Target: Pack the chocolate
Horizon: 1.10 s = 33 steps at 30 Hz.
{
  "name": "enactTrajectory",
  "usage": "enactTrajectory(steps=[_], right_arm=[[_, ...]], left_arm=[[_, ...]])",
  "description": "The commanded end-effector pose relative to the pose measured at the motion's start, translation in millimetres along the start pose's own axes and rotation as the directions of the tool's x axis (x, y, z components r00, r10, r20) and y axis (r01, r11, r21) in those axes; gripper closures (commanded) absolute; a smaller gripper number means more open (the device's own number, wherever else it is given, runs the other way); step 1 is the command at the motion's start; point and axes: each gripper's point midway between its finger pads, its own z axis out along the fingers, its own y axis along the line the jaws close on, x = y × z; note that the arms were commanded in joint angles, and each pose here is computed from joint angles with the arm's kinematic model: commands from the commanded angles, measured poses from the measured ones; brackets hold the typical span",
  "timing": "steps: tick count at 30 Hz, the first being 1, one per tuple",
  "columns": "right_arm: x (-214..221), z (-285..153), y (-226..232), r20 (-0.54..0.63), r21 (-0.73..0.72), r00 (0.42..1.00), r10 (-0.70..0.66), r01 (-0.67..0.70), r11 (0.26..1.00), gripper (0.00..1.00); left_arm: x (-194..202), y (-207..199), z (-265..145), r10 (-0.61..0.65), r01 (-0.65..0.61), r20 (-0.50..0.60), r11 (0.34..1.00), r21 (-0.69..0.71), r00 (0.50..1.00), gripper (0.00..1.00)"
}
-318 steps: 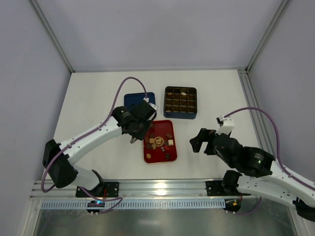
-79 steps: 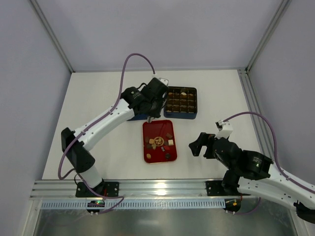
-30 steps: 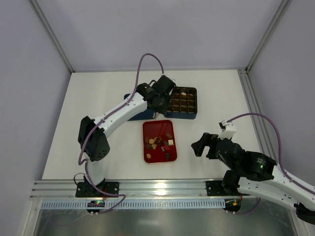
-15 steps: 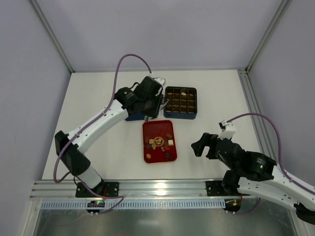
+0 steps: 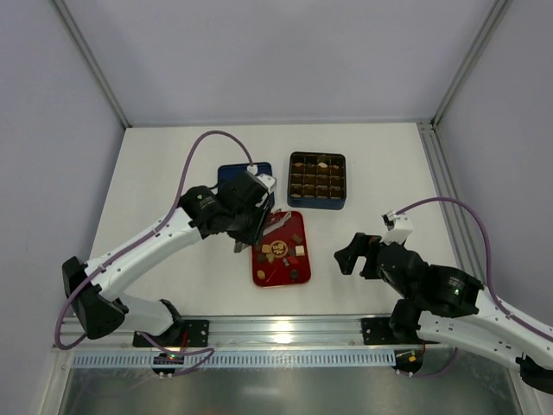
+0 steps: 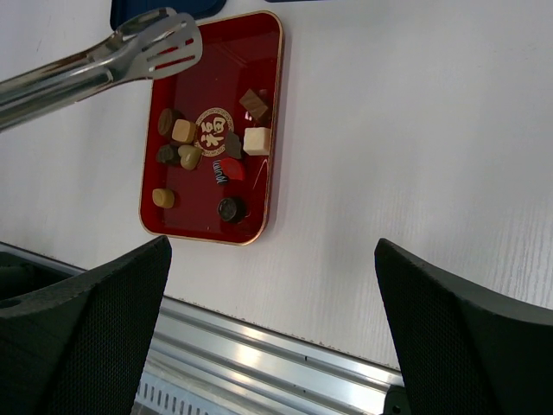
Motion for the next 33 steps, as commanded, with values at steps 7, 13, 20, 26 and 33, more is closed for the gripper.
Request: enactTrajectory(steps=[7,13,20,26,33], right_arm=[[-2,6,11,0.011,-0.028,1.0,0.024,-0.024,0.999,0.0],[0,8,13,0.003,-0.029,1.0,0.02,-0.02,0.999,0.0],[2,10,14,-0.002,-0.028,1.0,0.019,-0.019,0.999,0.0],[2,11,14,-0.004,-0.028,1.0,0.018,-0.019,0.999,0.0],[3,11,13,-0.006,-0.021,1.0,0.015,-0.015,1.0,0.0]], left_arm=[[50,7,-15,-0.019,0.019,-0.042,1.0,-0.017,0.999,0.62],[66,9,-22,-0.012,0.01,-0.067,1.0,-0.024,0.998,0.62],[74,11,-24,-0.017,0.015,-0.075,1.0,-0.026,0.997,0.62],[76,11,-26,-0.023,0.022,-0.074,0.999,-0.025,0.997,0.62],[77,11,-26,-0.024,0.023,-0.07,0.999,-0.024,0.997,0.62]])
